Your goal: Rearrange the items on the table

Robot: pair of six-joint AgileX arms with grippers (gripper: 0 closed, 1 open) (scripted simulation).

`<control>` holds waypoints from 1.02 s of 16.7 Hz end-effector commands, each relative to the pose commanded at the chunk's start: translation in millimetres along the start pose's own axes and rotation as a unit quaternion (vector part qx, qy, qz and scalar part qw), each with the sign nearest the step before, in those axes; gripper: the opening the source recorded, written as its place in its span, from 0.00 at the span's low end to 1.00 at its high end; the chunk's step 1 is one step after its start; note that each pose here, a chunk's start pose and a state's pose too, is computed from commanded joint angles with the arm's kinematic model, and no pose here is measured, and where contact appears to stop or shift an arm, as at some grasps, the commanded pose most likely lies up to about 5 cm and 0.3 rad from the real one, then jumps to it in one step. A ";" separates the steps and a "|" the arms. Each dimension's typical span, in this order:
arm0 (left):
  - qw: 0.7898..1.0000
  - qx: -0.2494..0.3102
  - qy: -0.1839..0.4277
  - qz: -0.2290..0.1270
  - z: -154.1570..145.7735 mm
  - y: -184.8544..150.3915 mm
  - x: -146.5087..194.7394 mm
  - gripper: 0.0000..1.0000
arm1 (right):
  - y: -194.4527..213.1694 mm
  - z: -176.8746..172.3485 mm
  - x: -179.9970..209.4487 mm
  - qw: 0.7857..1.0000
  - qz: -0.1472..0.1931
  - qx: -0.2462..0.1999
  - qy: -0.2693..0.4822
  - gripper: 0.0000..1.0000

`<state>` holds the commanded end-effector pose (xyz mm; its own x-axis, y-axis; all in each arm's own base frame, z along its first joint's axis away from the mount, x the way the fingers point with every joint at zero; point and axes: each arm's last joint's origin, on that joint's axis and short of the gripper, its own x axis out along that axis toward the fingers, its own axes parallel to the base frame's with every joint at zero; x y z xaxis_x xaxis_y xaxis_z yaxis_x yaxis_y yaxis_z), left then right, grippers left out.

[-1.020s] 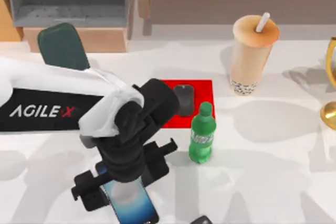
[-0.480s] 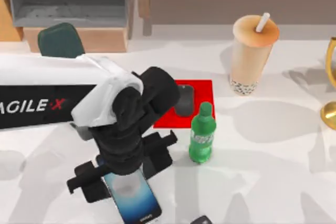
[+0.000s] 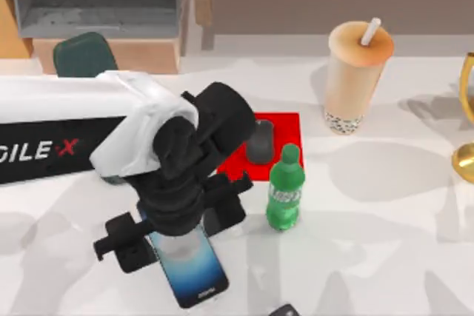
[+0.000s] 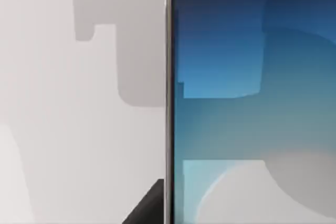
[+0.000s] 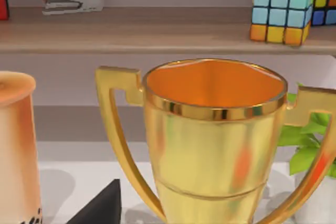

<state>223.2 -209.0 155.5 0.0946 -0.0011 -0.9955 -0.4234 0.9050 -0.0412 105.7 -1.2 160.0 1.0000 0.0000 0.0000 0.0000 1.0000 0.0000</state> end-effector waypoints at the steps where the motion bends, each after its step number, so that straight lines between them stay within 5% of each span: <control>1: 1.000 0.006 -0.024 -0.010 0.2 -0.8 -6.2 0.00 | 0.0 0.0 0.0 1.000 0.000 0.000 0.000 1.00; 7: 0.974 0.027 -0.220 -0.045 8.7 -0.1 -46.1 0.00 | 0.0 0.0 0.0 1.000 0.000 0.000 0.000 1.00; 12: 0.925 0.012 -0.380 -0.010 26.7 4.6 -65.2 0.00 | 0.0 0.0 0.0 1.000 0.000 0.000 0.000 1.00; 17: 0.880 -0.011 -0.474 0.031 38.9 4.3 -74.5 0.00 | 0.0 0.0 0.0 1.000 0.000 0.000 0.000 1.00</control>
<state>249.4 -188.5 232.8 0.7754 0.4128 -0.4779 -0.4707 0.8823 -0.0016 105.7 -1.2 160.0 1.0000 0.0000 0.0000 0.0000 1.0000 0.0000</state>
